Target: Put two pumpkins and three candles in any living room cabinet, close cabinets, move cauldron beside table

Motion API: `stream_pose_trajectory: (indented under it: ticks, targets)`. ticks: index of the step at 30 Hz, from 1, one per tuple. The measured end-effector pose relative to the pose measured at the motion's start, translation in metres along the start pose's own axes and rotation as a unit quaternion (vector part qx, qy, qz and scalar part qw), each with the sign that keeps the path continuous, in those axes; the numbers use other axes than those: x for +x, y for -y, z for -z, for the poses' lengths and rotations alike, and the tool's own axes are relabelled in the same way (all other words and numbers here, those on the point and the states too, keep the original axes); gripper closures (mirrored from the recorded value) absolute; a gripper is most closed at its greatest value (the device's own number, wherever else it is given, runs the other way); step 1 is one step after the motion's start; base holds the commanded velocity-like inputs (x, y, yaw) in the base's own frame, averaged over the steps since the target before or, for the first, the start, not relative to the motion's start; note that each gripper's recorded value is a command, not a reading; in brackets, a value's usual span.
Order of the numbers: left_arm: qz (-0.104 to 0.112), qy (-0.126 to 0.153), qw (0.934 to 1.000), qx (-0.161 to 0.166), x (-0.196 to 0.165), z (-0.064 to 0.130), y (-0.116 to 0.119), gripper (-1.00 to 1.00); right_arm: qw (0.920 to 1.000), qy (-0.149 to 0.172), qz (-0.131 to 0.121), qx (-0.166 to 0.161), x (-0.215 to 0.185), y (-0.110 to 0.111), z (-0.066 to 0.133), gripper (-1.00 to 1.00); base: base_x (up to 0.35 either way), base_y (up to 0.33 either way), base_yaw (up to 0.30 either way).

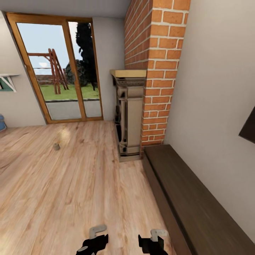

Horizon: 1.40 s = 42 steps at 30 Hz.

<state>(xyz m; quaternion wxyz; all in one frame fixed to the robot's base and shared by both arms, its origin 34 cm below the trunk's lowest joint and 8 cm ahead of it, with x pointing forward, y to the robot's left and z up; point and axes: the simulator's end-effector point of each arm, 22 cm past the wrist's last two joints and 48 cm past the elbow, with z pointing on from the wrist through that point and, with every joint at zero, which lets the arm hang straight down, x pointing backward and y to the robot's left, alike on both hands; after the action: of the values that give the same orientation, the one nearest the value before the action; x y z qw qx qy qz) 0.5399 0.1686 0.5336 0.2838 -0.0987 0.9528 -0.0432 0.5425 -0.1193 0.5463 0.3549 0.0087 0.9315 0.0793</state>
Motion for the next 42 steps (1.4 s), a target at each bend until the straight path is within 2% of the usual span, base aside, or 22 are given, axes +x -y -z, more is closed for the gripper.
stream_pose_trajectory:
  ticks: [42]
  targets:
    - [0.0,0.0,1.0,0.0,-0.0003,0.0001,0.0002,-1.0,1.0,0.0,0.002,0.0,0.0,-0.0002,0.0001,-1.0,0.304,0.134,0.015]
